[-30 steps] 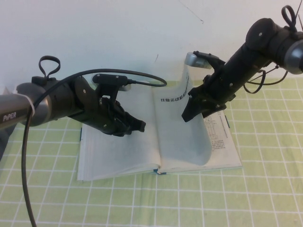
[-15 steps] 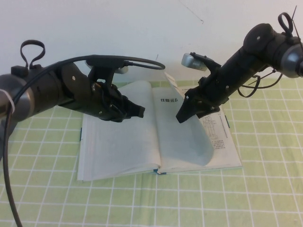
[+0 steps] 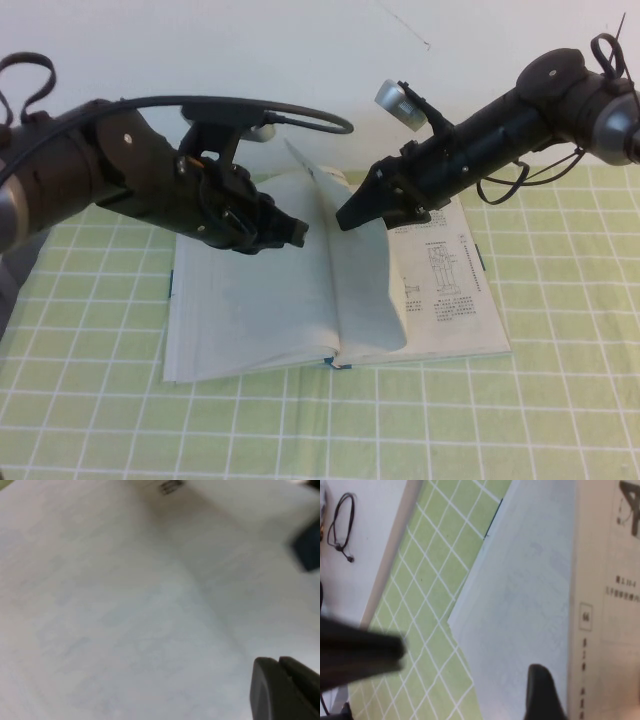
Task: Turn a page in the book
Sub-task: Open the closed book
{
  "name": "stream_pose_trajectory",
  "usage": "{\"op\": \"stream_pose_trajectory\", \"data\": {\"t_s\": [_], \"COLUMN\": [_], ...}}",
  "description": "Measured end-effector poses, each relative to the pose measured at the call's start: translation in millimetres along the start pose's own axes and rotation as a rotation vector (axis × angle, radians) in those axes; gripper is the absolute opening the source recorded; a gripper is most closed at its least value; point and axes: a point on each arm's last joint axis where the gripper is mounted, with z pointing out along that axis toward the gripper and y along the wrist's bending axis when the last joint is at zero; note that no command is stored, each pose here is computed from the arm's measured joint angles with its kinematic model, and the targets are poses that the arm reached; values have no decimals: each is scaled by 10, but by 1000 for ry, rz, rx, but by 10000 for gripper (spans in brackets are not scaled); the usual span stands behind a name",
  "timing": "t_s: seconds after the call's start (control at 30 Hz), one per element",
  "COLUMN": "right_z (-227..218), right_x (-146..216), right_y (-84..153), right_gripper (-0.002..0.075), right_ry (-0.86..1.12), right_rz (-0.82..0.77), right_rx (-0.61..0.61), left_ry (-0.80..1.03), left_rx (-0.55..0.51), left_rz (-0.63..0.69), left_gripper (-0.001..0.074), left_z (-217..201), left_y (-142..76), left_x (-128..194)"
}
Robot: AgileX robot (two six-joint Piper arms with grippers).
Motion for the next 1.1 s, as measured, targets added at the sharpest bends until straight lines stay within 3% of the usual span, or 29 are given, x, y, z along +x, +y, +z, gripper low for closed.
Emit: {"op": "stream_pose_trajectory", "data": {"t_s": [0.1, 0.33, 0.53, 1.1], "right_z": [0, 0, 0, 0], "right_x": [-1, -4, -5, -6], "right_y": [-1, 0, 1, 4], "right_gripper": [388, 388, 388, 388], "right_ry": [-2, -5, -5, -7], "right_rz": [0, 1, -1, -10], "right_rx": [1, 0, -1, -4], "left_ry": [-4, -3, -4, -142], "left_rx": [71, 263, 289, 114], "left_rz": [51, 291, 461, 505], "left_gripper": [-4, -4, -4, -4], "left_z": [-154, -285, -34, 706], "left_y": [-215, -1018, -1495, -1397], "left_x": [-9, 105, 279, 282]}}
